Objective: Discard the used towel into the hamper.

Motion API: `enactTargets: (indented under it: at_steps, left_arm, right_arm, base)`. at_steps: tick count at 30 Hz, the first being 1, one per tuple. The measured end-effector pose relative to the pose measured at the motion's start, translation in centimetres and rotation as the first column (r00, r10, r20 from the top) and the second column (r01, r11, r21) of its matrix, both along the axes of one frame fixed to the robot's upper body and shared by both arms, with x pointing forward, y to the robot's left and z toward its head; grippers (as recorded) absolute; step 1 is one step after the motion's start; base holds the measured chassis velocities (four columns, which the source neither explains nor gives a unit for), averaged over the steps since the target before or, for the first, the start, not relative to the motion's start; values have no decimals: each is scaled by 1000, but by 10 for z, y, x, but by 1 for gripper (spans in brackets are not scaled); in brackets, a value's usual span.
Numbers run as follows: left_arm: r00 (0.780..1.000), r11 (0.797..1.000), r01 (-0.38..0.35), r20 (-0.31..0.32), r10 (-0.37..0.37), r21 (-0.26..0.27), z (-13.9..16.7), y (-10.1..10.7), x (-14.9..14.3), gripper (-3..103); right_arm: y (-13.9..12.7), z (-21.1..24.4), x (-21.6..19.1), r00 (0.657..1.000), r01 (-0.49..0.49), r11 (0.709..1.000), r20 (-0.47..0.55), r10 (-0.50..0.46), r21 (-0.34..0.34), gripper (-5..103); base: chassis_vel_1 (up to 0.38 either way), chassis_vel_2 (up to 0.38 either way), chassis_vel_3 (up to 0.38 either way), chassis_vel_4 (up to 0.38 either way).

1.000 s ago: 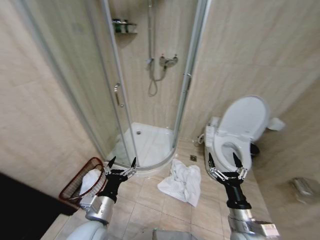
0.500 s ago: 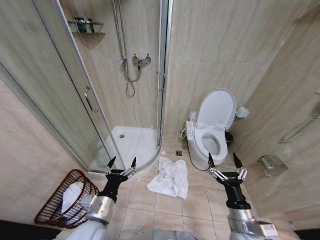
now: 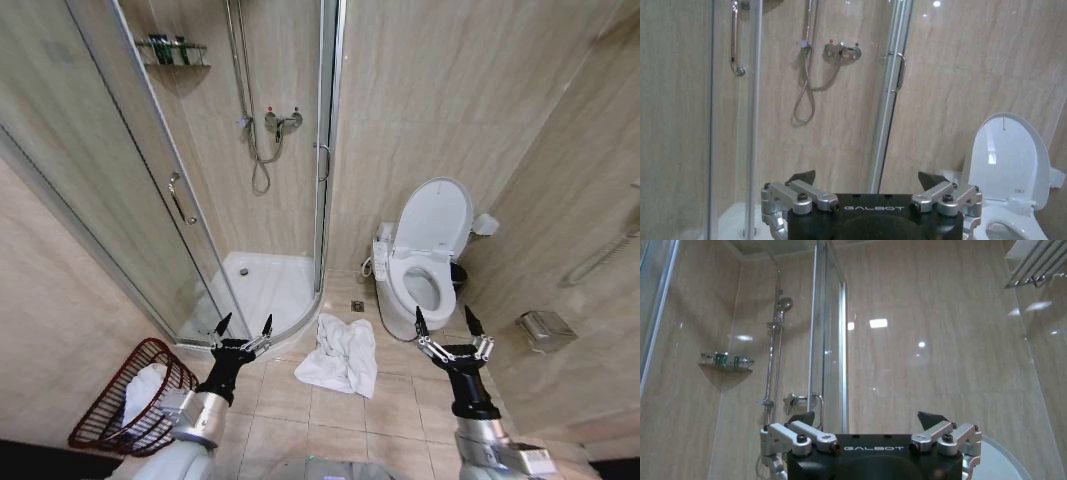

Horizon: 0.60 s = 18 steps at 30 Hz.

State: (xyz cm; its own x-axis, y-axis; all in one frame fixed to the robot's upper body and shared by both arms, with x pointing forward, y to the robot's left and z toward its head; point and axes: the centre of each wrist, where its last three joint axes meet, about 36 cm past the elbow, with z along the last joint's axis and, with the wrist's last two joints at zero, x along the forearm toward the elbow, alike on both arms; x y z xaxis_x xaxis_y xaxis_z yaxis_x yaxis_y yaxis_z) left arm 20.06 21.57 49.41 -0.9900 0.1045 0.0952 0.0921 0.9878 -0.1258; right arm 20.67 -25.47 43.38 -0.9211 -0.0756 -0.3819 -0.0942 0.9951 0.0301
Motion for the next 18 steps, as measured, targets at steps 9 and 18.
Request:
enactTargets:
  at_steps: [9, 18]
  left_arm:
    - [1000, 1000, 0, 0, 0, 0, 0, 0, 0, 100]
    - [1000, 1000, 0, 0, 0, 0, 0, 0, 0, 100]
  right_arm:
    - [-1, -10, 0, 1000, 5, 1000, -19, -5, 15, 100]
    - [-3, -57, 0, 991, 78, 996, -113, -73, 41, 100]
  base:
    - [0, 0, 0, 0]
    - [0, 0, 0, 0]
